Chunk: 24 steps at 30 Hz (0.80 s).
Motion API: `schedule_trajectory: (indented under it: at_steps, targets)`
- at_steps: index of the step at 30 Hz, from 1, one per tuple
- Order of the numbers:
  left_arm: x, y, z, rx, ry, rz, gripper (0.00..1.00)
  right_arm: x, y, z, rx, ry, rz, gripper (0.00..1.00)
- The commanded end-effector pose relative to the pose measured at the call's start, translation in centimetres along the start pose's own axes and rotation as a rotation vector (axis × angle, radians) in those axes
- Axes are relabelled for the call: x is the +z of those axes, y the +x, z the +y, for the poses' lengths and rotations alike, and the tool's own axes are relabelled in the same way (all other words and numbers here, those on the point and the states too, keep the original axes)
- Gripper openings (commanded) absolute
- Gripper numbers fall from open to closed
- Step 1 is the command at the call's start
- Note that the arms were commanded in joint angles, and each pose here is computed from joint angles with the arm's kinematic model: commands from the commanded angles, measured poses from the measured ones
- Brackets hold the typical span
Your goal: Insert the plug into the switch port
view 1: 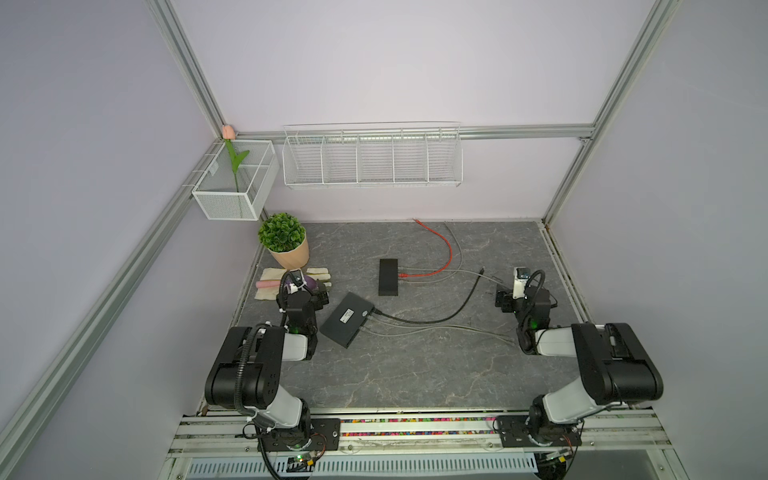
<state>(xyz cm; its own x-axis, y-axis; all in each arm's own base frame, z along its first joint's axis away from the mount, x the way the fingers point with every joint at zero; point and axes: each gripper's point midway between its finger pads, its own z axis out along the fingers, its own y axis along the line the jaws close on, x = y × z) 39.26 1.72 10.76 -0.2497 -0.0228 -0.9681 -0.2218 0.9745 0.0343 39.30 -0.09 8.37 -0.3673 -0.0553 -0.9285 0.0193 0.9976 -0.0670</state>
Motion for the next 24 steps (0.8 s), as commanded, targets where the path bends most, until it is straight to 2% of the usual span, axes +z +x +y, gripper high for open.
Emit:
schedule_trajectory:
  at_steps: [1,24]
  targets:
    - [0.24,-1.18,-0.38,0.005,0.012,-0.03,0.99,-0.22,-0.9,-0.02,-0.008,-0.007,-0.029,0.89]
    - [0.24,-1.14,-0.36,0.005,0.012,-0.029,0.99,-0.15,-0.92,-0.01,-0.001,-0.014,-0.027,0.89]
